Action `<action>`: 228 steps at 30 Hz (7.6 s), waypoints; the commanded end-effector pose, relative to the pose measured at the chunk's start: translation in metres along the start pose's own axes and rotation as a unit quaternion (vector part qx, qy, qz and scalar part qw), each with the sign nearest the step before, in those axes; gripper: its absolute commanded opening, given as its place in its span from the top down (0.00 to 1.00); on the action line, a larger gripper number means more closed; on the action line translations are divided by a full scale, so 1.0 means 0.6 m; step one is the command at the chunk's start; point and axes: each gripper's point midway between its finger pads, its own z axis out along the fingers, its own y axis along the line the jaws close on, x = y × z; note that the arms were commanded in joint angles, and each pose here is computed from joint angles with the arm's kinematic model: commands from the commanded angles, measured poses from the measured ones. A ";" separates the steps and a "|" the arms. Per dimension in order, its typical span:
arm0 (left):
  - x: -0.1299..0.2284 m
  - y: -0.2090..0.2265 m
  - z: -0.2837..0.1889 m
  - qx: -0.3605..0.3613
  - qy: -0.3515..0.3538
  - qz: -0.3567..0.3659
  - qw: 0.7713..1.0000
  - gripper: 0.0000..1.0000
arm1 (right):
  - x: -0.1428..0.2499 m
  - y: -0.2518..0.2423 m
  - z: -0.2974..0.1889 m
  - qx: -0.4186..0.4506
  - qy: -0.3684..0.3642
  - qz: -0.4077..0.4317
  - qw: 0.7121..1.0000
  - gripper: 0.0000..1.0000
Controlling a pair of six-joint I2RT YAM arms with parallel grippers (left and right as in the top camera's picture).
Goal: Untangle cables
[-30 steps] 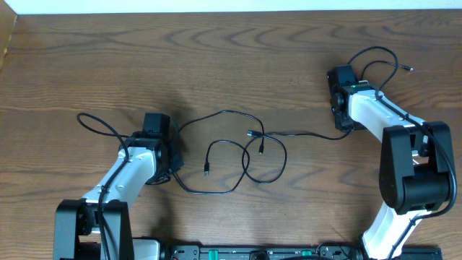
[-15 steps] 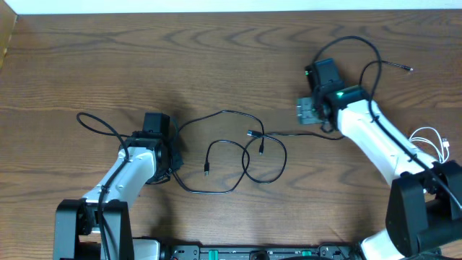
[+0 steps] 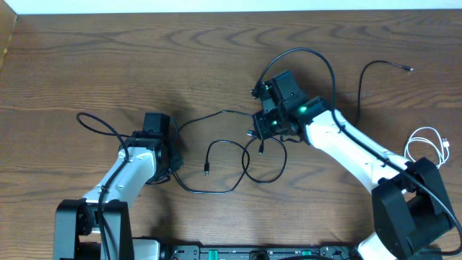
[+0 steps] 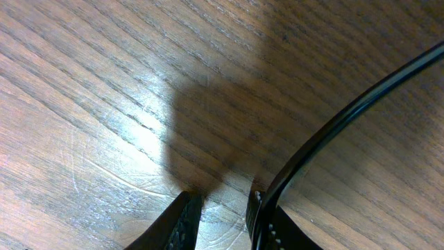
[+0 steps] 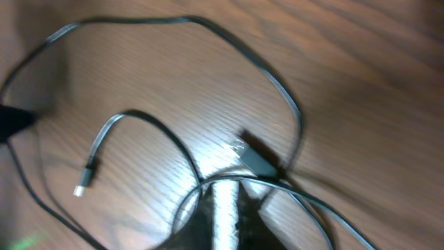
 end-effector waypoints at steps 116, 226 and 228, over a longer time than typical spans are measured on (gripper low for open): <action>0.024 0.028 0.022 -0.034 0.022 -0.007 0.999 0.61 | 0.060 0.076 0.076 0.047 0.032 0.079 0.995 0.40; 0.024 0.028 0.022 -0.034 0.021 -0.007 0.999 0.02 | 0.008 0.067 0.014 0.081 -0.092 0.072 0.990 0.99; 0.024 0.028 0.022 -0.034 0.021 -0.007 0.999 0.02 | 0.008 0.067 0.014 0.081 -0.092 0.072 0.990 0.99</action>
